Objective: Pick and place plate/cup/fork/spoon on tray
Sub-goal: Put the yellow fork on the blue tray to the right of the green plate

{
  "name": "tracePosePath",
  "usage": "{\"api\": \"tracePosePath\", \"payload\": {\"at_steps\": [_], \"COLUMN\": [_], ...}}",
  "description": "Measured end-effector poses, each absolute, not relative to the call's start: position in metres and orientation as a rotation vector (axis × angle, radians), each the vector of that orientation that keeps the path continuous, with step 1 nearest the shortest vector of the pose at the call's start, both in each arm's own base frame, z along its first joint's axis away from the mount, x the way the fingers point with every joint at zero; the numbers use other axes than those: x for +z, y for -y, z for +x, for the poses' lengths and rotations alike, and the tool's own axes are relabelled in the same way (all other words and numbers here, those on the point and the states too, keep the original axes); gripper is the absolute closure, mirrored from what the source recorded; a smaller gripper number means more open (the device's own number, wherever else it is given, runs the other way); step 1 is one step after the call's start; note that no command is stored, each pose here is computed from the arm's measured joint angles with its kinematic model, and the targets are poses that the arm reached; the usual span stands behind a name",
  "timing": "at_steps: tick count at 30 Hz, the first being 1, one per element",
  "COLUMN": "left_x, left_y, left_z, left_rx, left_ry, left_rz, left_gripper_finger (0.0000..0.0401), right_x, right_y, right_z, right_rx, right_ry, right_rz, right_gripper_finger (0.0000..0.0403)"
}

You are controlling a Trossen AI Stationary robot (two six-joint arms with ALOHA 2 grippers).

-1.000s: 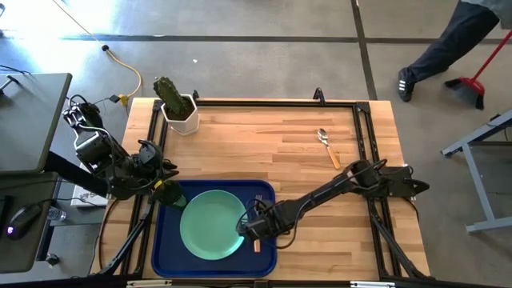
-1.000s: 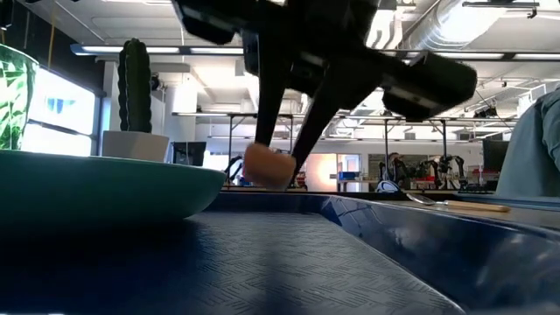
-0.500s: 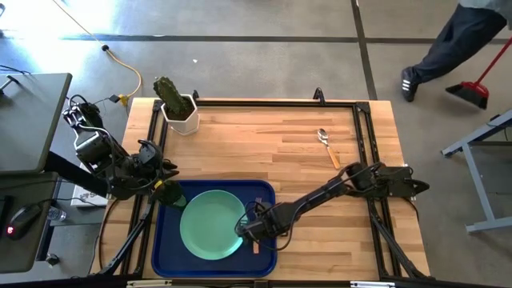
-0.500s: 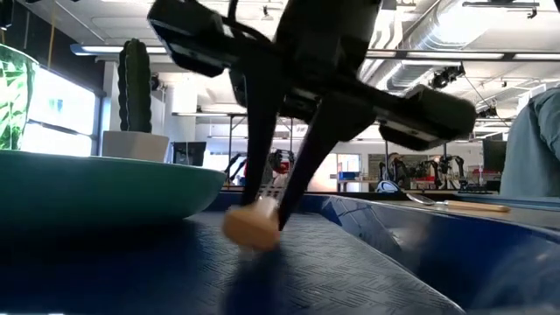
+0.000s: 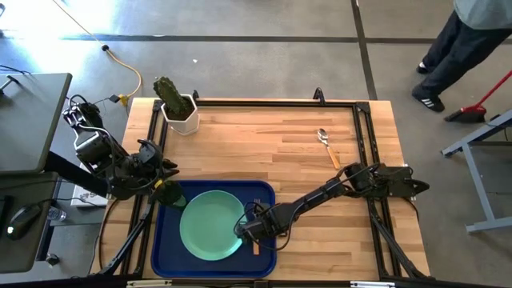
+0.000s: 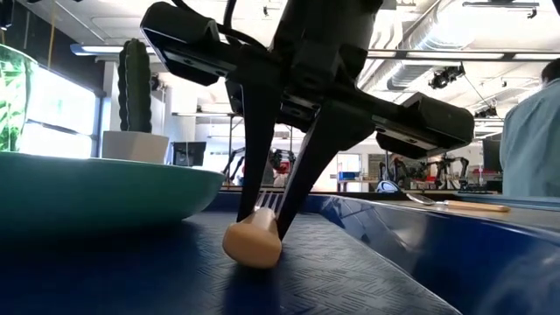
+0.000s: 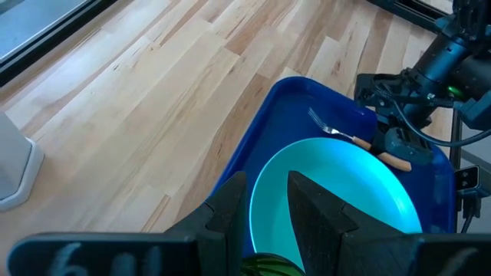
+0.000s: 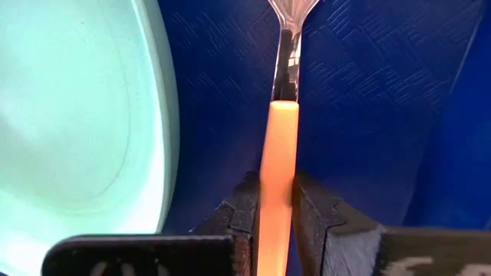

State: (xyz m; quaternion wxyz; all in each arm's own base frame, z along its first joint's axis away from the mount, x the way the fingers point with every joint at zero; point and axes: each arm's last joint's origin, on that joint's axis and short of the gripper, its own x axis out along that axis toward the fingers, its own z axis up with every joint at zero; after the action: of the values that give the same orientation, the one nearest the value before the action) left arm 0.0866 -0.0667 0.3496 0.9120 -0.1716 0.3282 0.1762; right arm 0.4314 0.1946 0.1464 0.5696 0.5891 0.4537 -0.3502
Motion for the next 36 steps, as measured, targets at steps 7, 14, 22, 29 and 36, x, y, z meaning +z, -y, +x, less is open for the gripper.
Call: {"api": "tracePosePath", "payload": {"at_steps": [7, 14, 22, 29, 36], "left_x": [0.3496, 0.3495, 0.3495, 0.3495, 0.3495], "left_y": [0.0667, 0.0667, 0.0667, 0.0666, 0.0667], "left_z": [0.0866, 0.0865, 0.0865, 0.0866, 0.0865], "left_rx": [0.363, 0.363, 0.363, 0.364, 0.363], "left_ry": [-0.676, -0.676, -0.676, -0.676, -0.676], "left_rz": [-0.353, -0.353, -0.353, -0.353, -0.352], "left_gripper_finger": [0.0316, 0.0316, 0.0316, 0.0316, 0.0316], "right_x": [0.1463, 0.1459, 0.1452, 0.145, 0.1451], "right_y": [-0.1947, -0.1948, -0.1953, -0.1956, -0.1956], "right_z": [0.4316, 0.4316, 0.4323, 0.4326, 0.4328], "right_rx": [-0.822, -0.823, -0.815, -0.811, -0.81], "right_ry": [-1.065, -1.067, -1.065, -1.068, -1.07], "right_rz": [1.388, 1.388, 1.392, 1.397, 1.401], "right_gripper_finger": [0.037, 0.0365, 0.0319, 0.0314, 0.0313]}}
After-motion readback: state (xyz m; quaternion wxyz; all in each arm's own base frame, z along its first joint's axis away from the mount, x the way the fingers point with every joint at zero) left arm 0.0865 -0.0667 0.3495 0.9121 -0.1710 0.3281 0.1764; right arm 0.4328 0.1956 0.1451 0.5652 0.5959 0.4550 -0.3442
